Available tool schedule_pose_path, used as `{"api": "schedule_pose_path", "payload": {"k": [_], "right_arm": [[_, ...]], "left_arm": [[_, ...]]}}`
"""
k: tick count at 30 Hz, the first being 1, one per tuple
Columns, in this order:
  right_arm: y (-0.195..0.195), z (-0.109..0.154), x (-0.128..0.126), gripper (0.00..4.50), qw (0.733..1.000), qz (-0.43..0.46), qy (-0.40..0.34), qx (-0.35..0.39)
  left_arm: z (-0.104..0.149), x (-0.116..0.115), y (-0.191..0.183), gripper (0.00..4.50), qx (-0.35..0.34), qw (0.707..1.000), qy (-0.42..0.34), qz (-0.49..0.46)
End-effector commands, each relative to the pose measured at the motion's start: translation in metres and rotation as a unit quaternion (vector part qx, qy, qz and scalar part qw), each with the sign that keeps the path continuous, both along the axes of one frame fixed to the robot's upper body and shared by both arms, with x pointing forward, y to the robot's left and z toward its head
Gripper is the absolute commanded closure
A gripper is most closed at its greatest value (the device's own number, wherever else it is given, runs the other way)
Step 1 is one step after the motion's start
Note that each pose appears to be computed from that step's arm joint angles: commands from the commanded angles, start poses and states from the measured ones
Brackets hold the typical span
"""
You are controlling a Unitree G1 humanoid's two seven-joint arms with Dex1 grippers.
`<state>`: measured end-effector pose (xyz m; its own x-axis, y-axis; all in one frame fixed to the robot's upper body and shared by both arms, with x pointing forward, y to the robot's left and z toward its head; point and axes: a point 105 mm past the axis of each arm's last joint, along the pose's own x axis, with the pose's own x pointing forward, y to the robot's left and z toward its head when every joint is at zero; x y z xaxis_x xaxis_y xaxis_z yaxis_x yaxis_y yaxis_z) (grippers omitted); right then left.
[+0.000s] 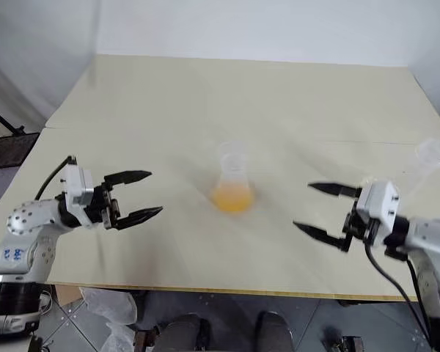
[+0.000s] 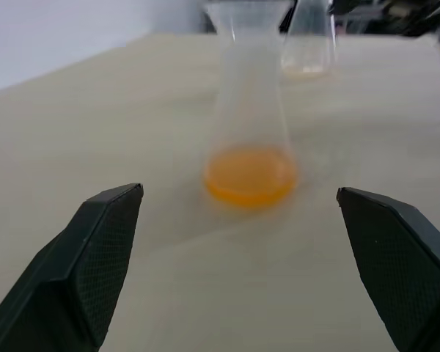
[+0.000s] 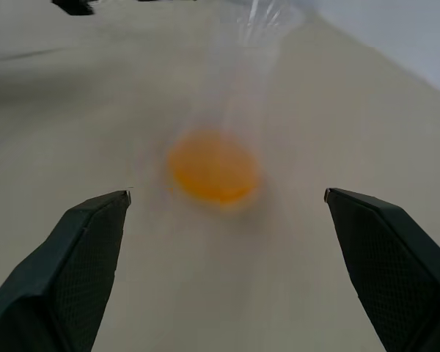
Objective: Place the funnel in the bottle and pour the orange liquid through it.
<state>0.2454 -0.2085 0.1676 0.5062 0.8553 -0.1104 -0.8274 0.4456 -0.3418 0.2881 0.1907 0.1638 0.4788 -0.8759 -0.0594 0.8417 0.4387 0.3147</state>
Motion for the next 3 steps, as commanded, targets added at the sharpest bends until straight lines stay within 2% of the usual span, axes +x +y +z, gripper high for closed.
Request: {"api": "schedule_pose_path", "payload": {"k": [1, 3], "right_arm": [[-0.0039, 0.0041, -0.0005, 0.06, 0.999, -0.013, -0.031, 0.003], [-0.0082, 0.0031, 0.0028, 0.06, 0.999, -0.03, -0.036, 0.011]], "left_arm": [[0.0091, -0.0004, 0.0043, 0.0, 0.018, 0.999, -0.036, 0.014], [0.0096, 0.0015, 0.0056, 0.0, 0.015, 0.999, -0.042, 0.019]]}}
